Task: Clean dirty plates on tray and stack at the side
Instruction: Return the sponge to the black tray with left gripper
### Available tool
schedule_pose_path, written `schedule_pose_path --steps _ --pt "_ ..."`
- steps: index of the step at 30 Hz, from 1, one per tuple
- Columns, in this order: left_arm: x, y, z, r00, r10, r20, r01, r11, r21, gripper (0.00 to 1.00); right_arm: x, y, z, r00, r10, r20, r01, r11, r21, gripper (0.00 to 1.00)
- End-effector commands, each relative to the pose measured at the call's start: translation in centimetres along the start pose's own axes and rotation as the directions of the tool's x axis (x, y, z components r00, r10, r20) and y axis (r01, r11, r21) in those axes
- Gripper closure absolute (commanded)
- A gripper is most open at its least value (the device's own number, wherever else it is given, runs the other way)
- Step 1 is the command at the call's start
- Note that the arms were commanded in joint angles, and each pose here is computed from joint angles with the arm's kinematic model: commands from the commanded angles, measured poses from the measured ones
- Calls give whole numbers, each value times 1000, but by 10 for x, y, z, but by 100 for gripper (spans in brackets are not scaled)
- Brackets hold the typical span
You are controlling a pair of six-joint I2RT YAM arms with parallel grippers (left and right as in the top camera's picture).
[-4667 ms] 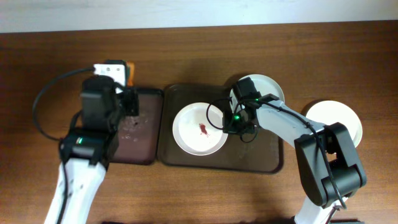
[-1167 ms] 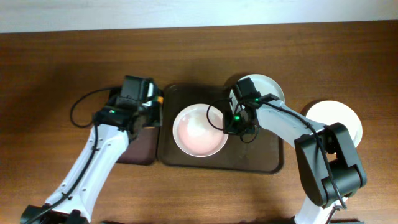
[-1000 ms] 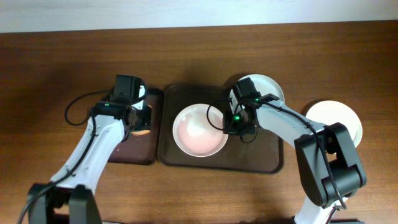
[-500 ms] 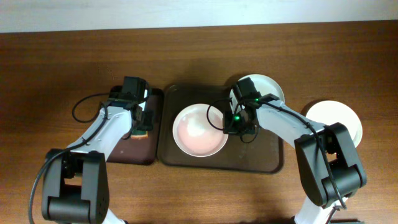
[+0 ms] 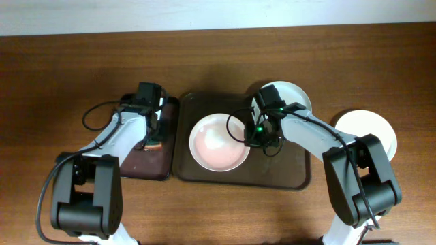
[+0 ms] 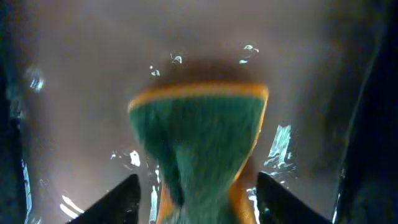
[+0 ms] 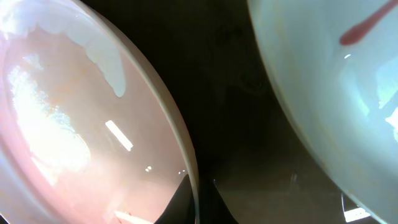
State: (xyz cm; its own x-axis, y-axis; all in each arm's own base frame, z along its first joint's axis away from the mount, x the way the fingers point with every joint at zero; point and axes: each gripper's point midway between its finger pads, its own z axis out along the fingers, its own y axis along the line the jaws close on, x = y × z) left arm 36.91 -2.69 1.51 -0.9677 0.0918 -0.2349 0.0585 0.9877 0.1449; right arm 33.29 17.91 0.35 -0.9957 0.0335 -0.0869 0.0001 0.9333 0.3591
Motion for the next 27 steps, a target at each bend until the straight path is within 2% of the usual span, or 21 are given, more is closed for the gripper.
schedule_pose_path --steps 1,2,3,5,6,9,10,11,12,13,18,24,26,27 --pt "4 6 -9 1000 -9 -8 9 1000 -12 41 8 -6 4 1000 -12 -17 13 999 39 96" --pt "10 4 -5 1000 -7 -19 7 1000 -4 42 8 -6 4 1000 -12 -17 13 999 39 96" --pt "12 1 -4 1000 -7 -21 7 1000 14 48 8 -6 4 1000 -12 -17 13 999 39 96" --pt "13 -1 -3 1000 -6 -25 7 1000 25 74 8 -6 4 1000 -12 -17 13 999 39 96" --pt "13 -1 -3 1000 -6 -25 7 1000 24 100 8 -6 4 1000 -12 -17 13 999 39 96" --pt "12 3 -7 1000 -7 -19 7 1000 5 100 8 -6 4 1000 -12 -18 12 999 40 96" --pt "8 8 -12 1000 -9 -4 9 1000 -17 97 8 -6 4 1000 -12 -18 12 999 40 96" --pt "-1 12 -21 999 -14 30 15 999 -34 58 8 -6 4 1000 -12 -17 13 999 39 96" --pt "-10 13 -28 998 -19 62 21 999 -36 44 8 -6 4 1000 -12 -17 13 999 39 96" --pt "-18 13 -32 996 -24 87 27 999 -33 34 8 -6 4 1000 -12 -17 13 999 39 96" --pt "-36 2 -27 987 -36 154 32 999 28 34 8 -6 4 1000 -12 -17 13 999 39 96" --pt "-26 -3 7 996 -24 86 23 999 23 36 8 -6 4 1000 -11 -20 12 999 41 96" --pt "-25 -3 9 996 -24 82 22 1000 22 43 8 -6 4 1000 -11 -20 12 999 41 96" --pt "-25 -3 9 996 -24 84 22 1000 22 53 8 -6 4 1000 -11 -20 12 999 40 96"
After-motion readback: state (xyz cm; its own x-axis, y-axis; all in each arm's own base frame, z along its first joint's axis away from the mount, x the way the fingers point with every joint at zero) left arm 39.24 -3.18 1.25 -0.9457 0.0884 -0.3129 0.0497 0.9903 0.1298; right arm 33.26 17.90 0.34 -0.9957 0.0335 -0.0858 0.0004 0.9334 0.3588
